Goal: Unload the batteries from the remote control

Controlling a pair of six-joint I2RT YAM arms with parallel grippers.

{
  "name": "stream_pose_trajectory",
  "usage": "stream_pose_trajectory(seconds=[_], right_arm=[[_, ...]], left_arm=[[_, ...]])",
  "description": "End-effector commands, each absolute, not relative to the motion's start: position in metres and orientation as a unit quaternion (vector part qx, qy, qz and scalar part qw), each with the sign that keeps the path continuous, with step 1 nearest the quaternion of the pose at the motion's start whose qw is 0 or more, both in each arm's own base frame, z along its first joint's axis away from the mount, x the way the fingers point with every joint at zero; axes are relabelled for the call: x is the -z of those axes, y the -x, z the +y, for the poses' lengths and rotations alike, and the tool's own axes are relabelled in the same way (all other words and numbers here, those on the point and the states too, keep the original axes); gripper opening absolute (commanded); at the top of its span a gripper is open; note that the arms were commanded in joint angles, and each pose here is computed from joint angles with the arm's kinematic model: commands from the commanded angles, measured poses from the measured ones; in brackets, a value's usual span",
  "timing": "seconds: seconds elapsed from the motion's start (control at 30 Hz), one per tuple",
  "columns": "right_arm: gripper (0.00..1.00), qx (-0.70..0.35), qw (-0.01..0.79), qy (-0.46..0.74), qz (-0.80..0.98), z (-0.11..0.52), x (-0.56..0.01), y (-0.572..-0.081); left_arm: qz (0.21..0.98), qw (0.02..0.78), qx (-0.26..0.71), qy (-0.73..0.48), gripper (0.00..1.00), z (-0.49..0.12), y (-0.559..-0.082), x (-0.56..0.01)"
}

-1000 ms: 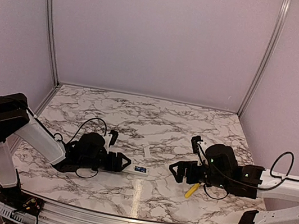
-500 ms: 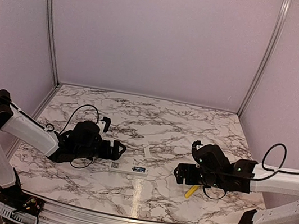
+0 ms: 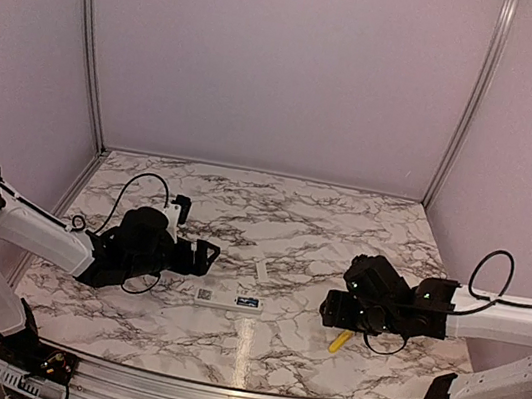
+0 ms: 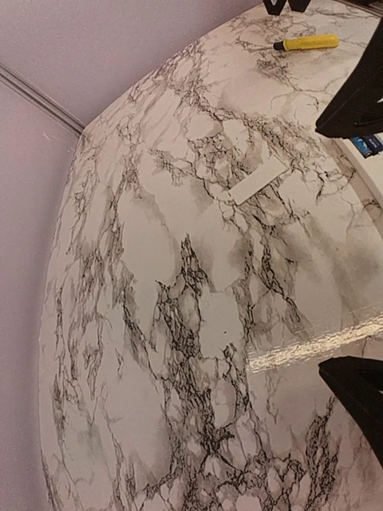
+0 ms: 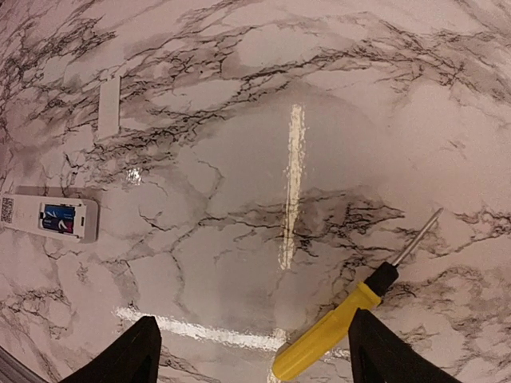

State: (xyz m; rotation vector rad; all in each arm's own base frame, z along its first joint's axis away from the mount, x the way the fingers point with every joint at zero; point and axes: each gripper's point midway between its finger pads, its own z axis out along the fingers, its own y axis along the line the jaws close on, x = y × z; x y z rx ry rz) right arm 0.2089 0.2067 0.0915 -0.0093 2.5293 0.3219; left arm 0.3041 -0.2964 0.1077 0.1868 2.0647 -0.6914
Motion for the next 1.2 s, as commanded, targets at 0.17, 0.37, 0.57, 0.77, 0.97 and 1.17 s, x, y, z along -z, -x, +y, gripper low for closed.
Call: stream_pose_trajectory(seconds=[0.17, 0.37, 0.57, 0.77, 0.97, 1.17], right_arm=[[0.72, -0.093, 0.252, -0.072, 0.961, 0.186, -0.065, -0.194], [0.7, -0.076, 0.242, -0.085, 0.964, 0.181, -0.053, -0.193], [0.62, -0.065, 0.227, -0.095, 0.967, 0.176, -0.036, -0.193], [0.54, -0.06, 0.216, -0.102, 0.969, 0.17, -0.024, -0.195], [0.46, -0.054, 0.216, -0.098, 0.97, 0.17, -0.02, -0.198], [0.37, -0.049, 0.215, -0.092, 0.971, 0.172, -0.016, -0.2]], left_arm=[[0.805, 0.482, 0.331, -0.101, 0.97, -0.311, -0.301, -0.124], [0.799, 0.49, 0.332, -0.109, 0.95, -0.314, -0.303, -0.131], [0.796, 0.499, 0.324, -0.109, 0.95, -0.307, -0.302, -0.135], [0.795, 0.499, 0.327, -0.109, 0.94, -0.306, -0.299, -0.137], [0.795, 0.499, 0.326, -0.109, 0.94, -0.305, -0.298, -0.136], [0.796, 0.499, 0.324, -0.11, 0.94, -0.304, -0.298, -0.136]])
